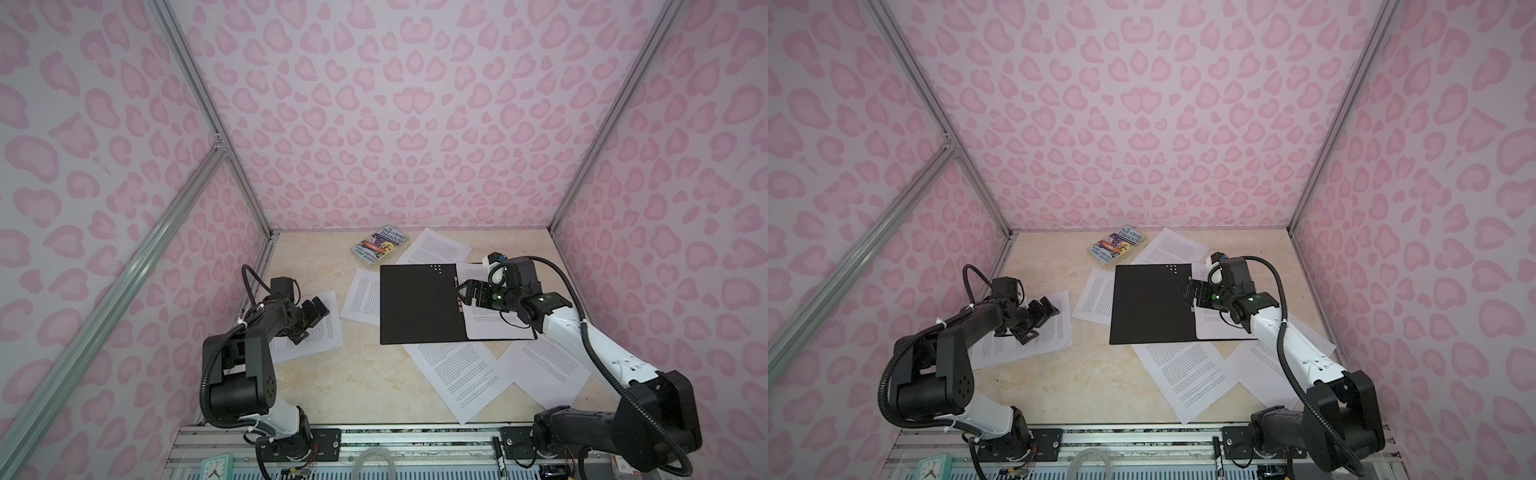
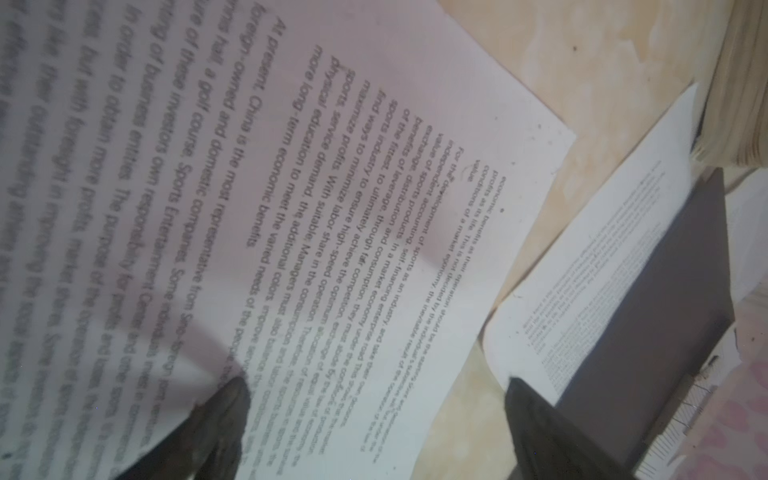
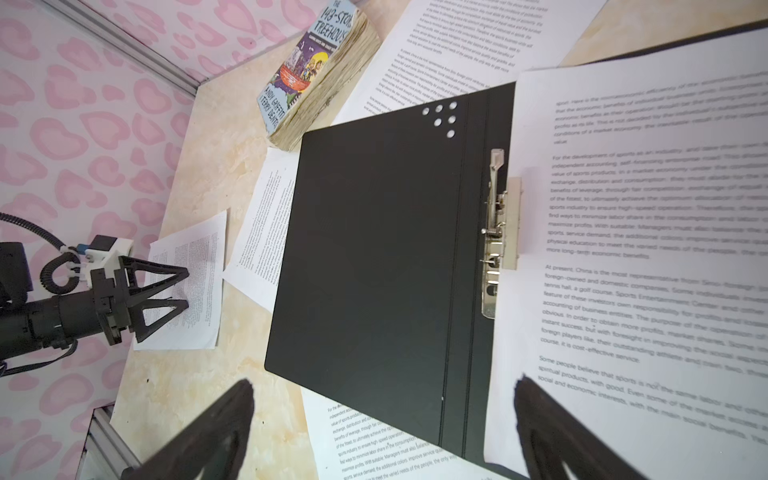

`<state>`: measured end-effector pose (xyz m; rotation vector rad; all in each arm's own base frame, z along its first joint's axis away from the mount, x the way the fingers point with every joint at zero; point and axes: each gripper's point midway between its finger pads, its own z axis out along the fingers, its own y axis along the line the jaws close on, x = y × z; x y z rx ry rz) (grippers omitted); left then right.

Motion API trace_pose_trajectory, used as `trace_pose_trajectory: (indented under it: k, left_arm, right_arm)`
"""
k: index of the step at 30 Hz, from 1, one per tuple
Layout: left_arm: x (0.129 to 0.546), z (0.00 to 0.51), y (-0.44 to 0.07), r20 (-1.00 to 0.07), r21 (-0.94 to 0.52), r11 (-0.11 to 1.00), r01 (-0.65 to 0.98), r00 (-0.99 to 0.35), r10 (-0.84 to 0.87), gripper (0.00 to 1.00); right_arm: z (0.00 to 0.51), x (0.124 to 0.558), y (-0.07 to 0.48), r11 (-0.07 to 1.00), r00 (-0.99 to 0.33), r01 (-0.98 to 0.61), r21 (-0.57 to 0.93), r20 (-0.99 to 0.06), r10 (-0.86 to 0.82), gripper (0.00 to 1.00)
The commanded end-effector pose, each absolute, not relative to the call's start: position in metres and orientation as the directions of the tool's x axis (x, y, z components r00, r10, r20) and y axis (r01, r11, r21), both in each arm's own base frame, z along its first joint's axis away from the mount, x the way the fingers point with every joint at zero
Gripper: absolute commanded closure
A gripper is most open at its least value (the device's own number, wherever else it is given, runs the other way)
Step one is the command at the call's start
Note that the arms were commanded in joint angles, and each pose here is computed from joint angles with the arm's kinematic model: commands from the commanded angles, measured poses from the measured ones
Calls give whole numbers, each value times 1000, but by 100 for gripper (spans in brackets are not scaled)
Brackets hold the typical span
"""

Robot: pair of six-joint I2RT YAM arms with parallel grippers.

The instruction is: Put the files into the folder

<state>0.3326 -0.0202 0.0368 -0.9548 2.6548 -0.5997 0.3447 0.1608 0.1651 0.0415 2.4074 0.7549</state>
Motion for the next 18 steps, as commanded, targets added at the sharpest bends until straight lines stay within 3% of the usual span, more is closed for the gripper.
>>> trace_pose_trajectory:
  k: [1,4,8,18]
  left_arm:
    - [356,53,-59,-39,-541,652,-531,-759,-650,3]
    - [384,80,-78,-69,-577,663,-477,-780,-622,3]
    - [395,113,-59,-147,-585,672,-454,-755,-639,3]
    - [327,75,62,-141,-421,618,-664,-626,-767,3]
  right_arm:
    - [167,354,173,799,-813,-156,581,-535,231,3]
    - [166,360,179,792,-822,-158,590,-523,226,3]
    - [163,356,190,808,-835,-180,561,-522,176,3]
    - [143,327,198,813,-874,-194,549,-473,110,3]
